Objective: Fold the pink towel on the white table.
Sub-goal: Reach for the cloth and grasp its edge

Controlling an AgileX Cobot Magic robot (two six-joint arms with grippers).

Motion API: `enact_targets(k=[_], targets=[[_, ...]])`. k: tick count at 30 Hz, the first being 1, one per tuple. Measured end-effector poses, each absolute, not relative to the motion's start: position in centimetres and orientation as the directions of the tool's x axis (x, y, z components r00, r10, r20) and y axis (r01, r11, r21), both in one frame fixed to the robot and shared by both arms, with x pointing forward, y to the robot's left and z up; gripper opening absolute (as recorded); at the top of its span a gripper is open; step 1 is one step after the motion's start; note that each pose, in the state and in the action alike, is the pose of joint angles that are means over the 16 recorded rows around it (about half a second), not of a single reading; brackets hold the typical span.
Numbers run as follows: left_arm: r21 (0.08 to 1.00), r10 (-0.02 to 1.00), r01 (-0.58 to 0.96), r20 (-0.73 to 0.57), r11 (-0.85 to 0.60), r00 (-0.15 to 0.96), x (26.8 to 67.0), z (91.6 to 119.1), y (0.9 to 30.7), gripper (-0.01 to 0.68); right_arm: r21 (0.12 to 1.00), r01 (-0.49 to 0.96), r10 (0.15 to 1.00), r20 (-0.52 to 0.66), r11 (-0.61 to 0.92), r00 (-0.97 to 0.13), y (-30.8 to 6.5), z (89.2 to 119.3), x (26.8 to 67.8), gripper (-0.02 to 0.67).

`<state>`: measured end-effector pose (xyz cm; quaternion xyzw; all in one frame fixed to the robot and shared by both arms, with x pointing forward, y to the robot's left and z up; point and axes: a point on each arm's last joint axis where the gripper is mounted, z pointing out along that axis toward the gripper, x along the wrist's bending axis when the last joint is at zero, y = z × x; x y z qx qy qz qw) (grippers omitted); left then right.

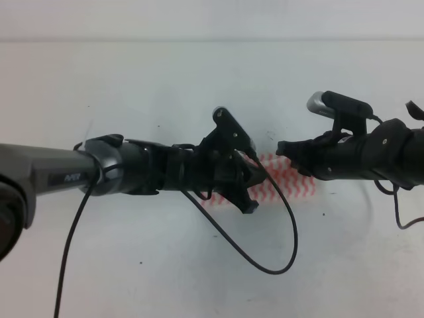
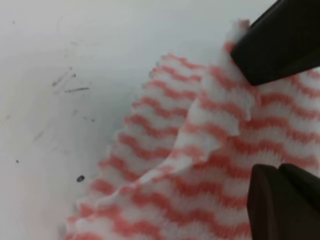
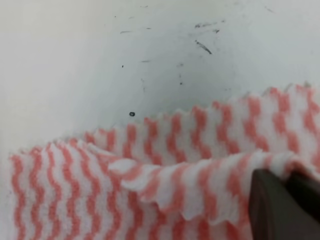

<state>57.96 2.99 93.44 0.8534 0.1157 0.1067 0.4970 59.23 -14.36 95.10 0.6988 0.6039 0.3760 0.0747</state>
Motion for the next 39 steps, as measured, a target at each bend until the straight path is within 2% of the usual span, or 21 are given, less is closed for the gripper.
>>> enact_targets(k=[31, 39], targets=[[0.859, 0.3, 0.055, 0.117, -0.508, 0.947, 60.4, 91.7, 1.2, -0.006, 0.56, 0.785, 0.899, 0.437, -0.265, -0.008, -14.4, 95.1, 59.3, -0.014], [0.854, 0.314, 0.048, 0.137, -0.517, 0.939, 60.6, 91.7, 1.3, -0.005, 0.555, 0.781, 0.893, 0.451, -0.285, 0.006, -14.4, 95.2, 59.3, 0.058]])
